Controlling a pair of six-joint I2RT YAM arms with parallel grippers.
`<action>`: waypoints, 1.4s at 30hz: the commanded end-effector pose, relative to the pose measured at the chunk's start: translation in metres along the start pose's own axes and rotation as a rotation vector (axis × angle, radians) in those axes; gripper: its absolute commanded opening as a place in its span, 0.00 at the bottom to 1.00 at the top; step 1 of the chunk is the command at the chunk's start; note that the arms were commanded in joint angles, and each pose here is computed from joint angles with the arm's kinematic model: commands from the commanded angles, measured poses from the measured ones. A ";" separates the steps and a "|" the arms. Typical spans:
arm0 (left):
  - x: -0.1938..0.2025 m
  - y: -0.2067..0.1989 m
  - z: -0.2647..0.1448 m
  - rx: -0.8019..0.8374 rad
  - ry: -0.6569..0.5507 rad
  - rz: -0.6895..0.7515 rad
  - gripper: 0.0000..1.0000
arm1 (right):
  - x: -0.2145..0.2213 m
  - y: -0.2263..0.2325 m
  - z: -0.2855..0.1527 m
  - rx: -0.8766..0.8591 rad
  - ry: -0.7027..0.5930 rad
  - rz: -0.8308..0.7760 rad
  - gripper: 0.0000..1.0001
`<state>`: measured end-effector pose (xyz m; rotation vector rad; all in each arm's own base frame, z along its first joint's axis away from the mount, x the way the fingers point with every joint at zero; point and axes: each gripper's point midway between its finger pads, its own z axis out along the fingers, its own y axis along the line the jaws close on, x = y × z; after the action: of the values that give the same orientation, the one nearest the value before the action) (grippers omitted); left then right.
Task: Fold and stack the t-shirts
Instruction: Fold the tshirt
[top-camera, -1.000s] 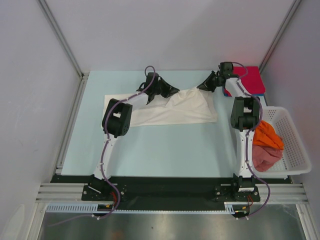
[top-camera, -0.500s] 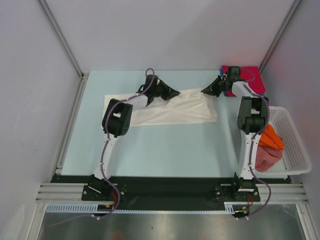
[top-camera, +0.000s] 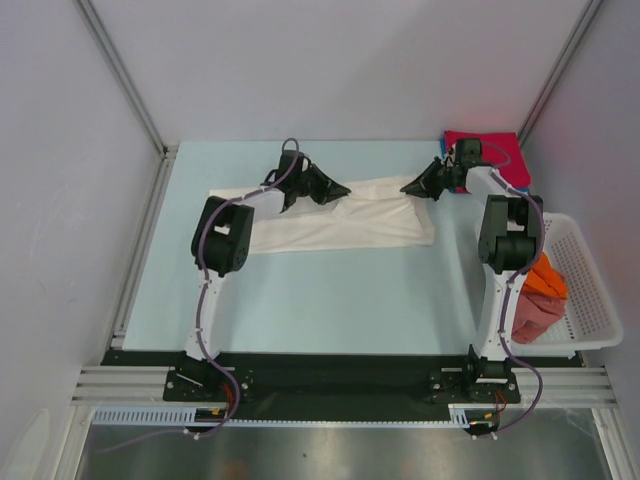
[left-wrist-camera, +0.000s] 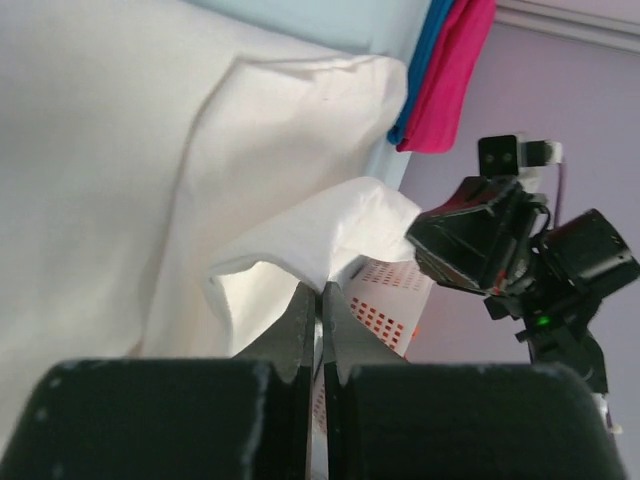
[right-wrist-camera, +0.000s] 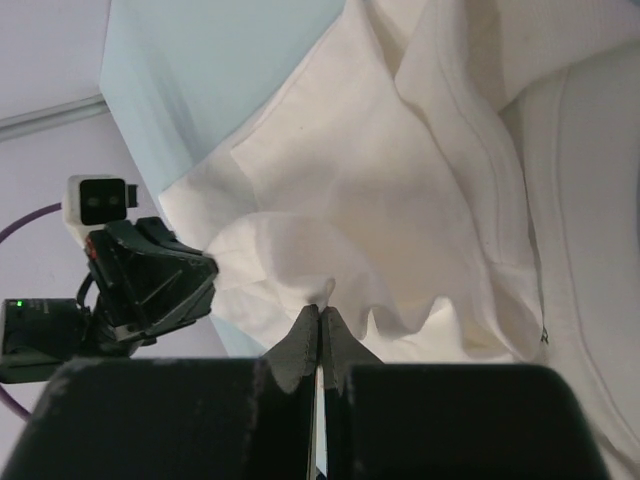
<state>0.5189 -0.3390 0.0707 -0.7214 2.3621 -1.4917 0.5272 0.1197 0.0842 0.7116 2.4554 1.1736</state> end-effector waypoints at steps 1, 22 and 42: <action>0.004 -0.052 -0.034 0.092 0.004 0.090 0.00 | 0.003 0.032 -0.032 -0.047 -0.015 -0.075 0.00; 0.091 -0.019 -0.067 0.042 0.196 0.125 0.00 | 0.079 -0.010 -0.064 0.026 0.095 -0.061 0.00; 0.125 0.028 -0.102 -0.059 0.248 0.265 0.52 | 0.120 -0.048 -0.077 0.114 0.154 -0.068 0.32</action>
<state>0.3588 -0.3167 0.0606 -0.4181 2.6622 -1.4700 0.3821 0.1172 0.0647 0.6520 2.6936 1.1293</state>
